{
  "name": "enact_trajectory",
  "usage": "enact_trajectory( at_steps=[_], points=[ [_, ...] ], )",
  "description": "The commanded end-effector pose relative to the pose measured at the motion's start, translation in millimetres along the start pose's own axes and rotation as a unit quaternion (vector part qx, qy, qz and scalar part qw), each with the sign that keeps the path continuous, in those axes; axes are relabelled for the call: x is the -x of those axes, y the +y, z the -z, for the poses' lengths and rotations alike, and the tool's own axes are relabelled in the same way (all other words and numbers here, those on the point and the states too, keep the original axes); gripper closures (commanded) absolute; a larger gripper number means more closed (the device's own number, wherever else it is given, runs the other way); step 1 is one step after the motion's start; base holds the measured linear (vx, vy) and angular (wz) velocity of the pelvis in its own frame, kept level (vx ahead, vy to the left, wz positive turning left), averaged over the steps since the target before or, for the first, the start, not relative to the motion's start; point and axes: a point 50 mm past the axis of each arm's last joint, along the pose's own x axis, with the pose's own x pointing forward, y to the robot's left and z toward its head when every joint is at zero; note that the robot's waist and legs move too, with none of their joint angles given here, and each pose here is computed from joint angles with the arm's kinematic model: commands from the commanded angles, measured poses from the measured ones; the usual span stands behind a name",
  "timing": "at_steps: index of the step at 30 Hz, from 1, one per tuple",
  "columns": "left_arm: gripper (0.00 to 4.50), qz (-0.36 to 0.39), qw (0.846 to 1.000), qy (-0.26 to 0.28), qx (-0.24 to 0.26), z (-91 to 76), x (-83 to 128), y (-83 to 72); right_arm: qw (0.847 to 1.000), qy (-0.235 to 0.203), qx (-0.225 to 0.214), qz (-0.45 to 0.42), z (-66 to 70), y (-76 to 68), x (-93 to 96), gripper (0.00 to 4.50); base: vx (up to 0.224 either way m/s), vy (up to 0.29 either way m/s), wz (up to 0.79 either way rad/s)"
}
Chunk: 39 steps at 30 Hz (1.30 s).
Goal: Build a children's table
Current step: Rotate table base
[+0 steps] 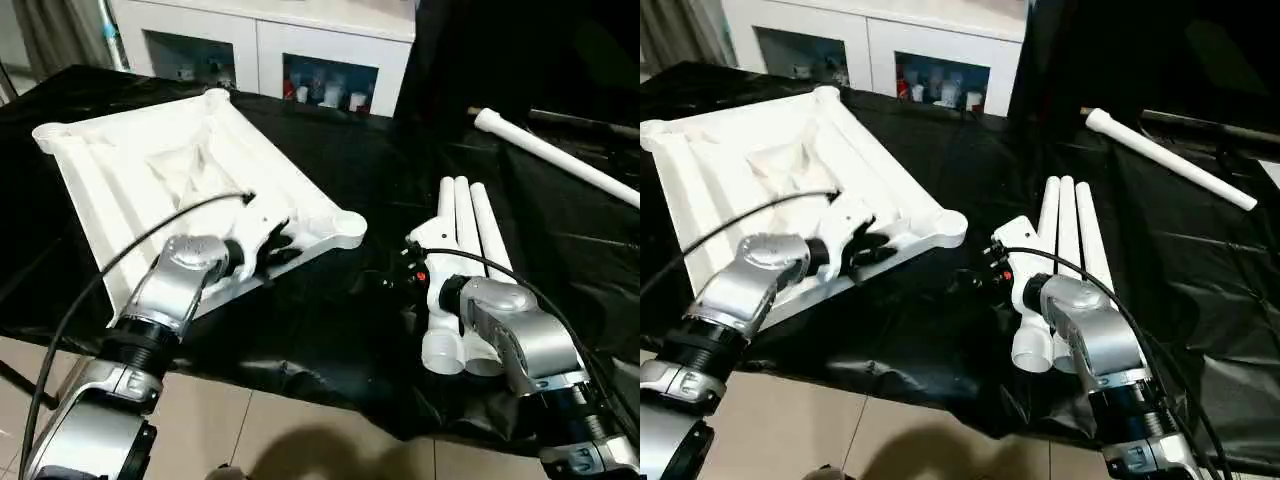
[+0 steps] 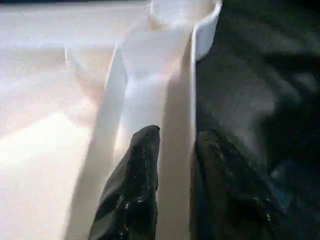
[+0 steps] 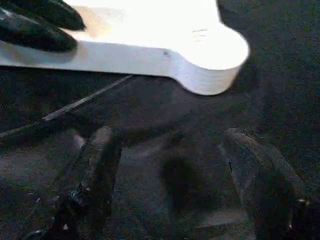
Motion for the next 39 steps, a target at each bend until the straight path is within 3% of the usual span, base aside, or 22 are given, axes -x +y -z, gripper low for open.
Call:
enact_trajectory(
  at_steps=[1,6,11,24,31,39],
  points=[
    [2.74,-0.020,1.000,0.015,-0.005,-6.7,0,5.7,1.000,-0.001,0.012,-0.017,-5.1,0.7,5.0,1.06,0.000,0.000,0.00],
    [2.34,0.010,1.000,0.024,-0.003,-7.3,0,-0.4,1.000,0.001,0.012,-0.016,-3.7,0.2,6.9,1.06,0.000,0.000,0.00],
    [2.30,0.014,0.999,0.044,-0.007,-3.7,-1,0.3,1.000,0.002,0.011,-0.012,-3.5,-0.8,6.7,1.06,0.000,0.000,0.00],
    [3.47,0.023,0.997,0.075,-0.002,1.3,1,12.7,1.000,0.002,0.013,-0.010,-4.8,-1.9,8.7,1.06,0.000,0.000,0.00],
    [3.80,0.035,0.995,0.093,-0.012,6.6,0,14.6,1.000,0.004,0.017,-0.013,-5.0,-1.7,11.3,1.06,0.000,0.000,0.00],
    [4.44,0.100,0.989,0.094,-0.060,8.0,2,13.6,1.000,0.006,0.019,-0.013,-4.5,-1.9,14.2,1.06,0.000,0.000,0.00]
  ],
)
